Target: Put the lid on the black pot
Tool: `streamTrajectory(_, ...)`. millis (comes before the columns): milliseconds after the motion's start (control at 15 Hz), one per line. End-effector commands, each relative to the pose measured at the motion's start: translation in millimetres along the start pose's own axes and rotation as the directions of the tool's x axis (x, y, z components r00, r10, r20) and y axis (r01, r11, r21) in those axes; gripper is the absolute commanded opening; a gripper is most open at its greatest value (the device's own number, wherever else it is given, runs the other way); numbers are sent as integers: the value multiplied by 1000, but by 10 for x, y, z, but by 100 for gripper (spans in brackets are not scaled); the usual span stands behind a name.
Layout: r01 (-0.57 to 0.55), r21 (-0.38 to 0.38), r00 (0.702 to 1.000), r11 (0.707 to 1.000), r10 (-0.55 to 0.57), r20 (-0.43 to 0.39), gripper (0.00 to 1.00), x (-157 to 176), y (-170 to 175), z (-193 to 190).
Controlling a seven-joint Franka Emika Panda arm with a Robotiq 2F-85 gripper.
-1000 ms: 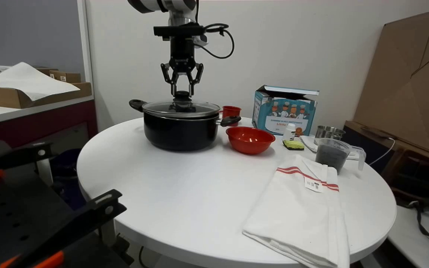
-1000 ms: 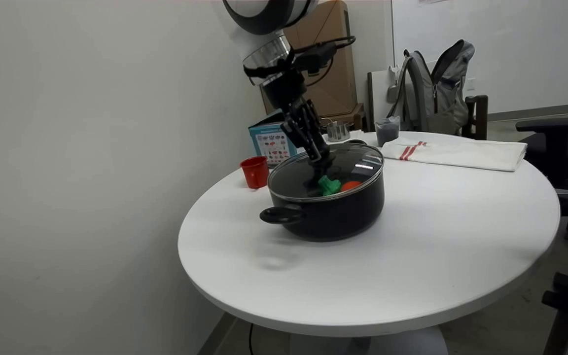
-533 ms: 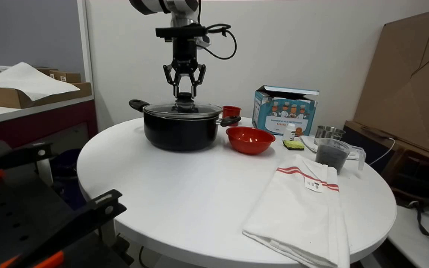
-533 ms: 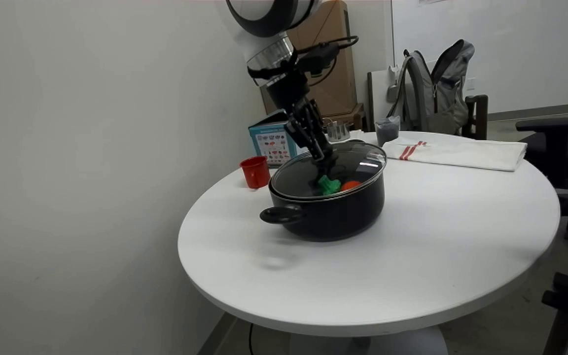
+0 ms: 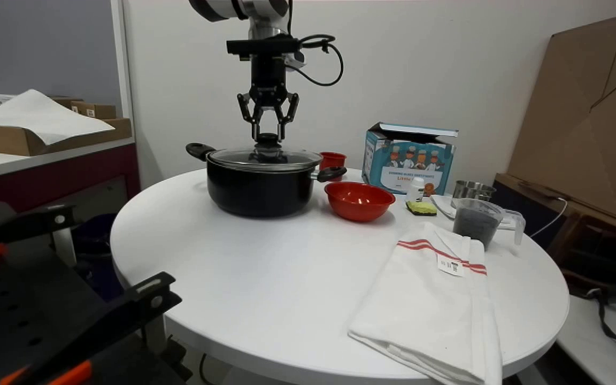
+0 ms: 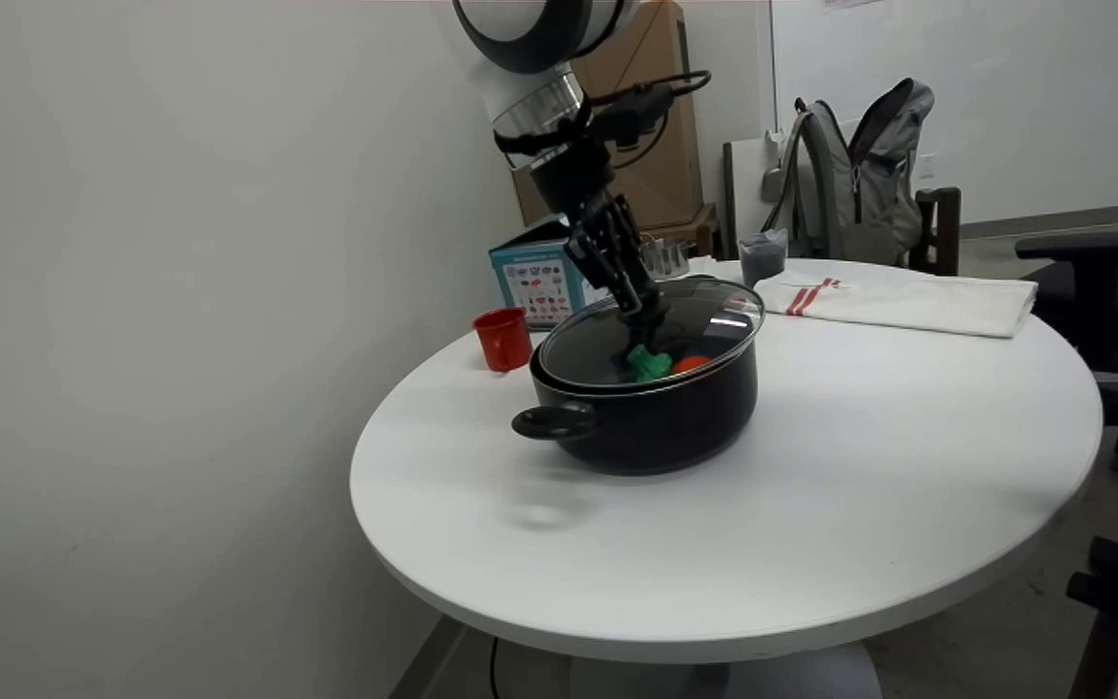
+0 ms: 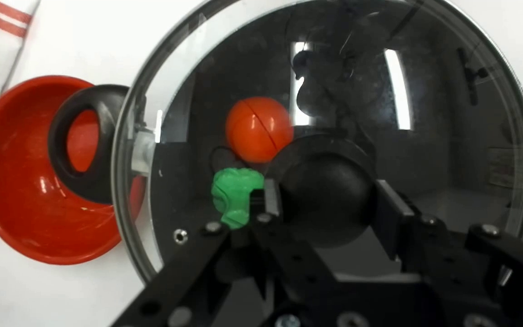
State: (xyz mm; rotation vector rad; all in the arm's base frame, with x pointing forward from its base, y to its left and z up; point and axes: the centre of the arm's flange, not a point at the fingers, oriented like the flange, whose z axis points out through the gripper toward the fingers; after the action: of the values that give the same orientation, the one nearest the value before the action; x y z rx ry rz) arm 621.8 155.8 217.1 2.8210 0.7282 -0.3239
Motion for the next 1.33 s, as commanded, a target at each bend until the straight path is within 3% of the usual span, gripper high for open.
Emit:
streamTrajectory(0,0,-16,1000,1000,0,-8,25,-51,-53,-109)
streamTrajectory(800,30,-10,999,999,-31,-37,25,-9,-178,-52)
streamTrajectory(1267,56,80,996,995,-50,-69,25,-100,-92,33)
